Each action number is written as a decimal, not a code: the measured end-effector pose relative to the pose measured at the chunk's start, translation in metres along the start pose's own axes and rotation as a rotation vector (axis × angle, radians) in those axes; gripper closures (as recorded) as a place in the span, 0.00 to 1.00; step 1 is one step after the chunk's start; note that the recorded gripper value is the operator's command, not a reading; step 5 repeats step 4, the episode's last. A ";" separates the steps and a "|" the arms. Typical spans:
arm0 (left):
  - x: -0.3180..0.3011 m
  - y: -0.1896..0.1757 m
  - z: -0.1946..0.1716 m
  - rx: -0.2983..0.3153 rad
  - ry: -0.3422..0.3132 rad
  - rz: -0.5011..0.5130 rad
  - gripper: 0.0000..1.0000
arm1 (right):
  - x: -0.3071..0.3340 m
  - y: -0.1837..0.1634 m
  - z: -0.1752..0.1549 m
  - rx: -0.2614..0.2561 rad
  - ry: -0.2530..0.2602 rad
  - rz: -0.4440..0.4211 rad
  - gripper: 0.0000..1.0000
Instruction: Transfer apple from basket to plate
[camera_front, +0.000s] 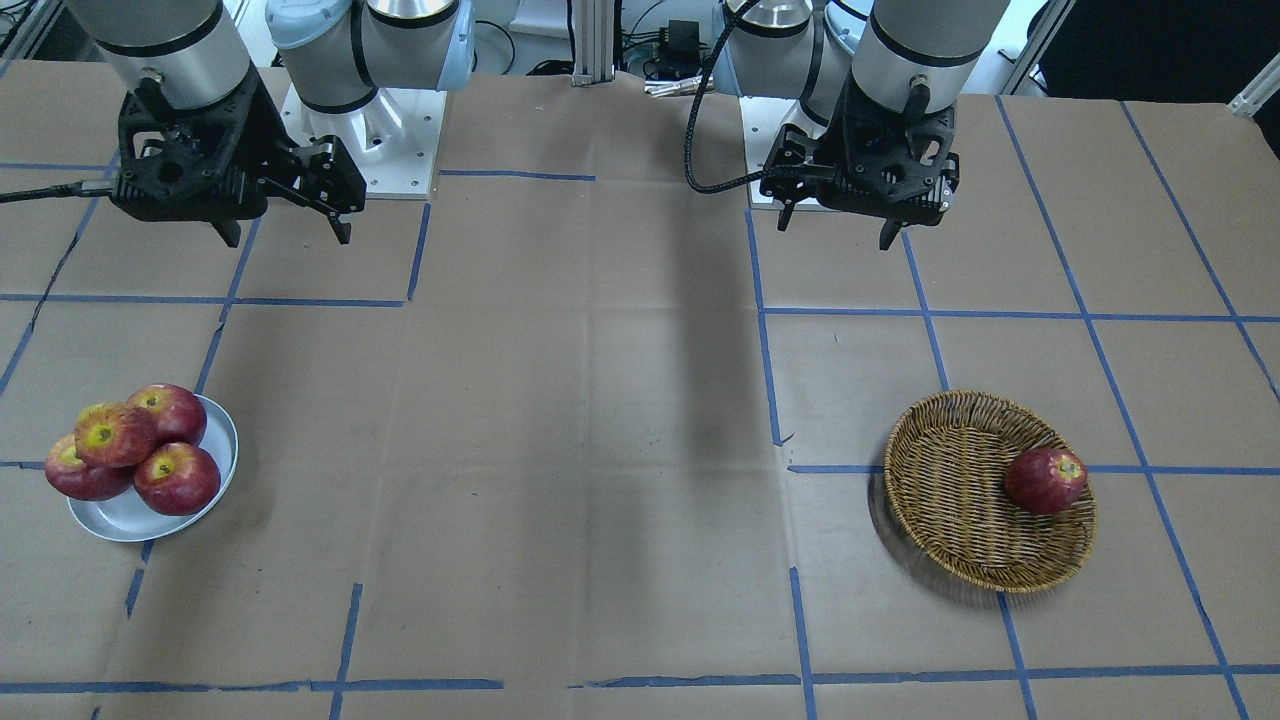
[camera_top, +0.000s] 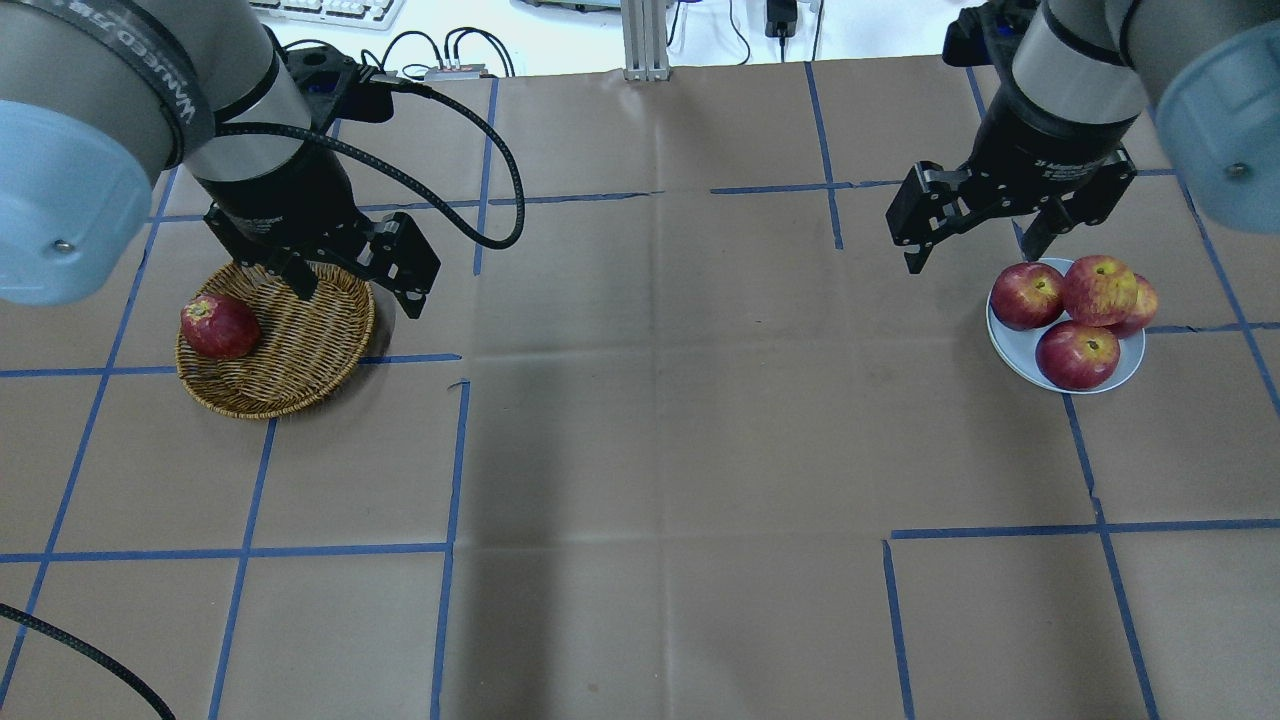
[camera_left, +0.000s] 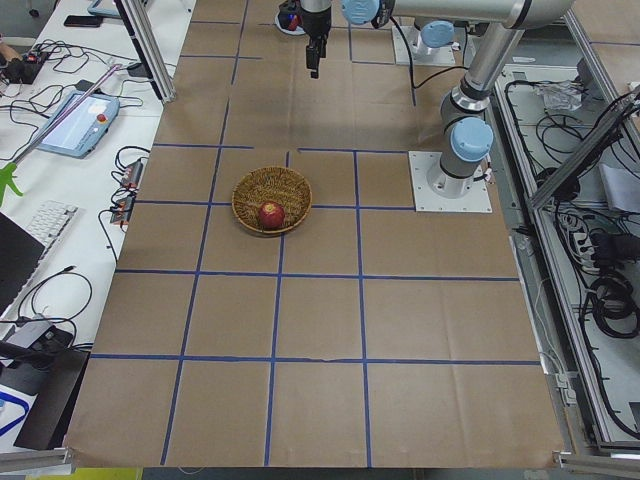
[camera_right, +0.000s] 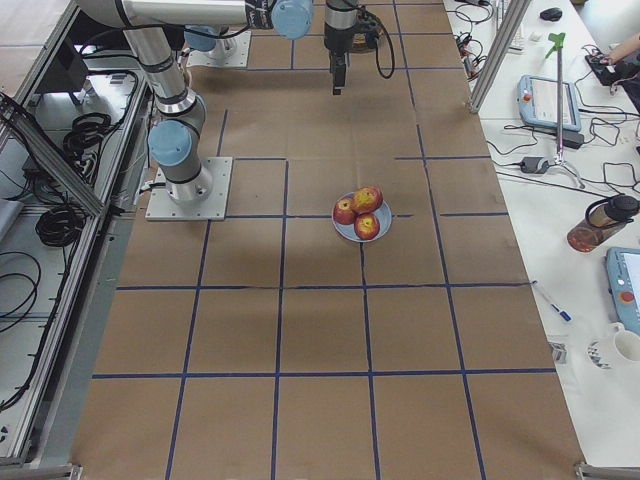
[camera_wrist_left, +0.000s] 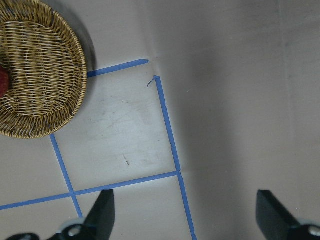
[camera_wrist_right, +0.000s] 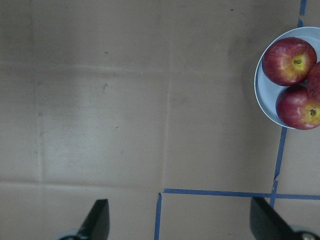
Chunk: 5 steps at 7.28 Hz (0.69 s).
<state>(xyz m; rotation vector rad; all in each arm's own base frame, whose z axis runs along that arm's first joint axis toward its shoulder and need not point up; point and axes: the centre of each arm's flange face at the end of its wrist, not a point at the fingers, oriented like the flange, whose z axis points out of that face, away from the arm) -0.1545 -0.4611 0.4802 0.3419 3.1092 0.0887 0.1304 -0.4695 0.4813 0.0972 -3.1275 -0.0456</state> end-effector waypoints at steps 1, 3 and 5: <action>0.000 0.000 0.000 -0.001 0.000 0.000 0.01 | -0.004 0.001 0.000 -0.001 0.004 0.003 0.00; 0.000 0.000 0.001 -0.001 0.001 0.000 0.01 | -0.006 0.000 -0.001 0.006 0.007 0.005 0.00; 0.000 0.000 0.001 -0.002 0.001 -0.001 0.00 | -0.006 -0.001 -0.001 0.009 0.008 0.004 0.00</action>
